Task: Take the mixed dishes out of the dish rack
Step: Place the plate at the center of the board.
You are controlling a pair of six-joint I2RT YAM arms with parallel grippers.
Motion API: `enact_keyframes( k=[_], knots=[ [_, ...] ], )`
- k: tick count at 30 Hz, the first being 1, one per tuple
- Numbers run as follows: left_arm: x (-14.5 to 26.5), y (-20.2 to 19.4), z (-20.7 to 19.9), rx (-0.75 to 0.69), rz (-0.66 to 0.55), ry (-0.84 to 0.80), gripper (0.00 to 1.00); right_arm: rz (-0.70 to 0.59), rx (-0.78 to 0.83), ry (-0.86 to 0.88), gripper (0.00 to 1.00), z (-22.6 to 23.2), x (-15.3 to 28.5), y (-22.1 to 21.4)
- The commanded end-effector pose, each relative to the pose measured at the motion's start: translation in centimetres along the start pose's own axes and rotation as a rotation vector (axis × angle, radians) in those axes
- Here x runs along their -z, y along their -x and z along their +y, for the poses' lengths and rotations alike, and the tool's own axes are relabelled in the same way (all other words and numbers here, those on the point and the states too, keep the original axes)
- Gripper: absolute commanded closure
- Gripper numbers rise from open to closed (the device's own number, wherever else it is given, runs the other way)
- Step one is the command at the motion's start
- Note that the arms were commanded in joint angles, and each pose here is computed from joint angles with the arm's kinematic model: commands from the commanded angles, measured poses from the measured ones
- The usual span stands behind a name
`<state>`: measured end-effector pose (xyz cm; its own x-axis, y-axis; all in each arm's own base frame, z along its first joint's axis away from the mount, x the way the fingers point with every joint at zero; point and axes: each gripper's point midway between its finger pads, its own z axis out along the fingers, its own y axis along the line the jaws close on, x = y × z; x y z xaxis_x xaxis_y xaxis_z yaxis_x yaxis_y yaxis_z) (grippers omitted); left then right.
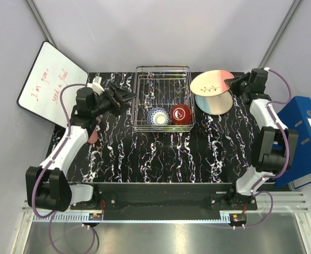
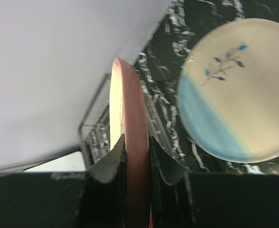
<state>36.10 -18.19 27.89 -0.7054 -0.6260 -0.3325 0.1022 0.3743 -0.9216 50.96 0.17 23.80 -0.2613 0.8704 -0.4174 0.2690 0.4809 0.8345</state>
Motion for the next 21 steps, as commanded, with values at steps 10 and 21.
enact_keyframes(
  k=[10,21],
  knots=[
    [3.4,-2.6,2.1,-0.071,-0.057,0.045,0.05,-0.108,0.021,0.034,1.00,0.3,-2.9,2.5],
    [3.1,-3.8,4.4,-0.053,-0.024,0.083,0.05,-0.094,-0.034,-0.021,1.00,-4.8,-5.1,2.1]
  ],
)
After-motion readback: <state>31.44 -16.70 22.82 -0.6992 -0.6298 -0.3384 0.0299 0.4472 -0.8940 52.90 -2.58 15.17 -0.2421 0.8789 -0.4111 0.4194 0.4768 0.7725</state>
